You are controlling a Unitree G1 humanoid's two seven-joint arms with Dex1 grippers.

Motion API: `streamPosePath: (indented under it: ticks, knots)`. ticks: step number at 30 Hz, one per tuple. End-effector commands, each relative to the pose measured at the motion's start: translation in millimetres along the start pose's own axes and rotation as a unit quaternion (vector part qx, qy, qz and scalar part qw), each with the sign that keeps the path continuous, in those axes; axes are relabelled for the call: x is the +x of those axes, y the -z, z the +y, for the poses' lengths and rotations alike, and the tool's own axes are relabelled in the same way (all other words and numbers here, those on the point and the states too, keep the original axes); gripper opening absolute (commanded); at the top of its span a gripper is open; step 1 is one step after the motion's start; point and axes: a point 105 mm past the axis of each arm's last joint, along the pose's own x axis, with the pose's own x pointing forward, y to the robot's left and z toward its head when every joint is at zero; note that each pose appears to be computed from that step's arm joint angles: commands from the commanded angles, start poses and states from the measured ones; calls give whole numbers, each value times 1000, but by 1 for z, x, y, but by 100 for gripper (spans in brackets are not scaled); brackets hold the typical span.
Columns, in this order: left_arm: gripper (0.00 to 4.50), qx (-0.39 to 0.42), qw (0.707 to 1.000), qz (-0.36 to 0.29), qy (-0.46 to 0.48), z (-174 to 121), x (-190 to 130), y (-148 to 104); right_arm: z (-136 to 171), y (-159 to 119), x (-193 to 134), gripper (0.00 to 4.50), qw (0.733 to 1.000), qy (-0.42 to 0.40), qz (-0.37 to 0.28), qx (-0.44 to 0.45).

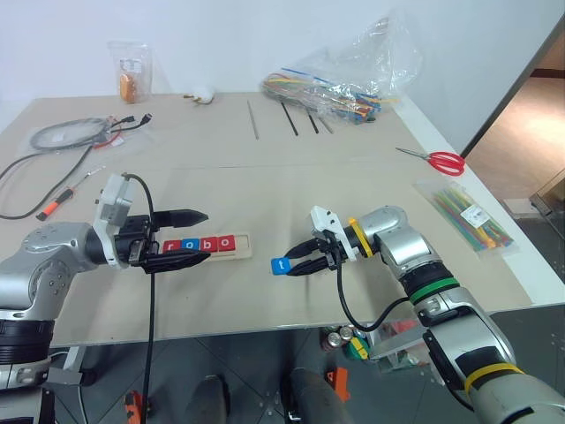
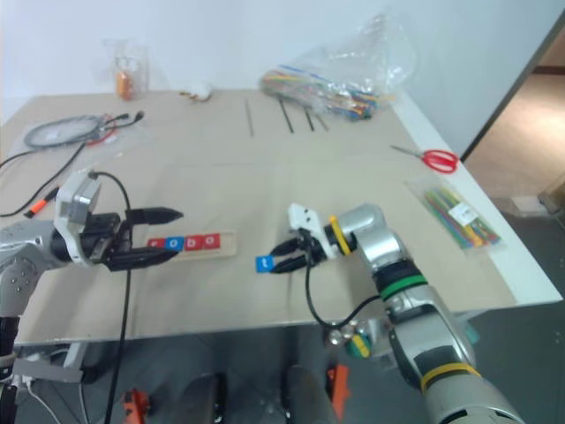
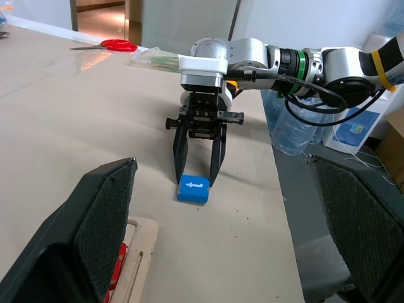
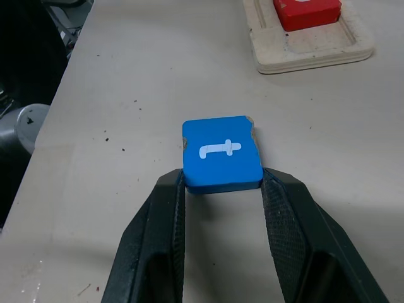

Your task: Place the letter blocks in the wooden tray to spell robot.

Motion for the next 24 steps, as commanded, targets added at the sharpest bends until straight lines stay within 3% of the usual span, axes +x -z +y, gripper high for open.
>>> streamPosePath:
  ticks: [1,12,17,24]
  knots:
    - [450,23,1000,-8,-3,-2,-3,-9,-4,-12,-3,120,1000,15,-16,-19]
    - [450,18,998,42,-41,0,-33,6,-19,-53,-20,120,994,75,-59,-55]
    - [450,19,997,45,-52,0,-42,6,-38,-82,-14,120,989,117,-24,-81]
    - [450,23,998,24,-55,-1,-37,7,-58,-99,-6,120,983,143,62,-93]
